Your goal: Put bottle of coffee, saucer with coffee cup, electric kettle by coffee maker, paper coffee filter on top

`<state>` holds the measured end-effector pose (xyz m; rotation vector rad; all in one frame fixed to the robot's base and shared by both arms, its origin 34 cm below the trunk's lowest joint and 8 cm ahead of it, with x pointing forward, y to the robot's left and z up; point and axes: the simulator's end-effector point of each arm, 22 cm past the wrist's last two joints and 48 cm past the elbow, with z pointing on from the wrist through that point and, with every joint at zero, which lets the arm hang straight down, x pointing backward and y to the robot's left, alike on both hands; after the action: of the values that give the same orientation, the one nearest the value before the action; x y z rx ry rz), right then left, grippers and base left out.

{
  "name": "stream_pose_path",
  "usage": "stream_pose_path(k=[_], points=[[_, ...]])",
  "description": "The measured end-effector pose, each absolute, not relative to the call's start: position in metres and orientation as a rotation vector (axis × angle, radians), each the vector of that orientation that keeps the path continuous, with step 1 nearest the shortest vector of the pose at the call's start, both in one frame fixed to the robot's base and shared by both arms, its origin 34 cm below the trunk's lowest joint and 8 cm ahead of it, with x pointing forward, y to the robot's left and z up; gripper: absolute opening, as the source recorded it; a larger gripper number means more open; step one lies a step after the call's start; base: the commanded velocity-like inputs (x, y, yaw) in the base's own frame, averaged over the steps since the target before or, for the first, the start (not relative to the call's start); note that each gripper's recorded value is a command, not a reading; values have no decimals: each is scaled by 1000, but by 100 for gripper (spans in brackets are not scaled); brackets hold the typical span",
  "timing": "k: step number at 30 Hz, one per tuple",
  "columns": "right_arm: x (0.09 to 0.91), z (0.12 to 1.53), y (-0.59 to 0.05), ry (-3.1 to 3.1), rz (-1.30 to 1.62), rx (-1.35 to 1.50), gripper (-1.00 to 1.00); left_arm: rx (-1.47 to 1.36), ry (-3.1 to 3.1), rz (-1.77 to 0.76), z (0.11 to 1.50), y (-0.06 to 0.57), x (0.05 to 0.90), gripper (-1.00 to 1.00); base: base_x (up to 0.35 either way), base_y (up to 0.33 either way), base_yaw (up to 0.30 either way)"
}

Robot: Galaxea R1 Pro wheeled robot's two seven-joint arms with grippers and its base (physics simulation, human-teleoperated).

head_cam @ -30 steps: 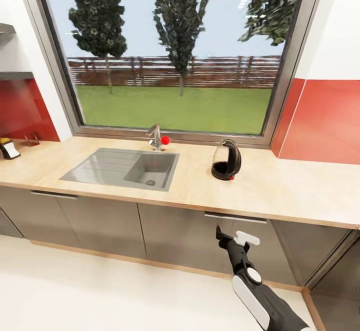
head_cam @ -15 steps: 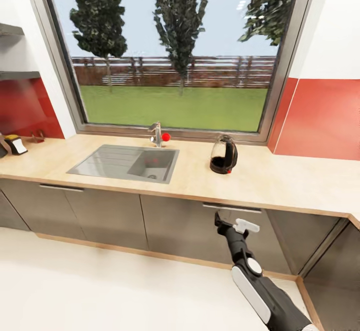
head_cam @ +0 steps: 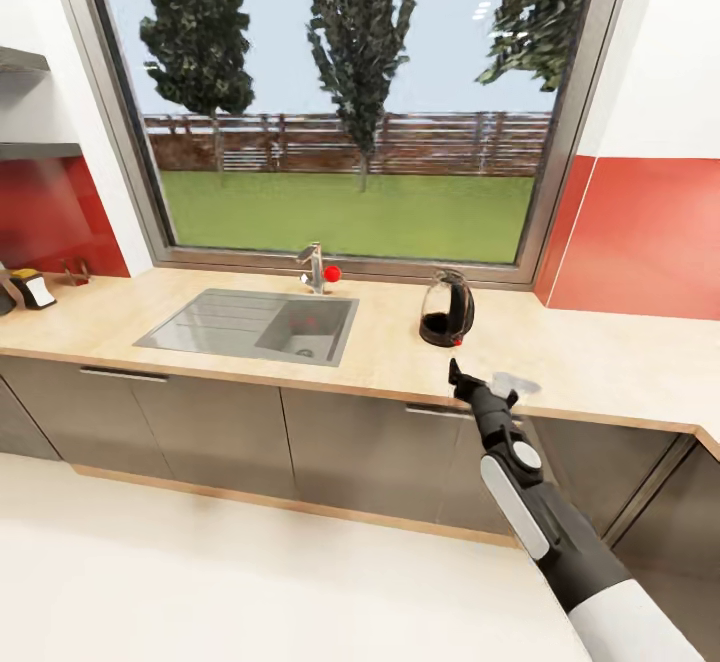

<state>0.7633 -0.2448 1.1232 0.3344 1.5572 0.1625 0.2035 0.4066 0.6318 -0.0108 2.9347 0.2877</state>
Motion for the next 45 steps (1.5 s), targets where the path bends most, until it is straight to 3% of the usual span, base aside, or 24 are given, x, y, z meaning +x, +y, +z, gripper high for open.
stream_pose_path(k=[17,45], points=[[789,1150,-247,1567,54,208,100,-16,2944,290,632,408,200,100,222,0,0],[788,1109,-306,1646,-88,206,100,-58,2766,215,651,434,265,100,0,0,0]])
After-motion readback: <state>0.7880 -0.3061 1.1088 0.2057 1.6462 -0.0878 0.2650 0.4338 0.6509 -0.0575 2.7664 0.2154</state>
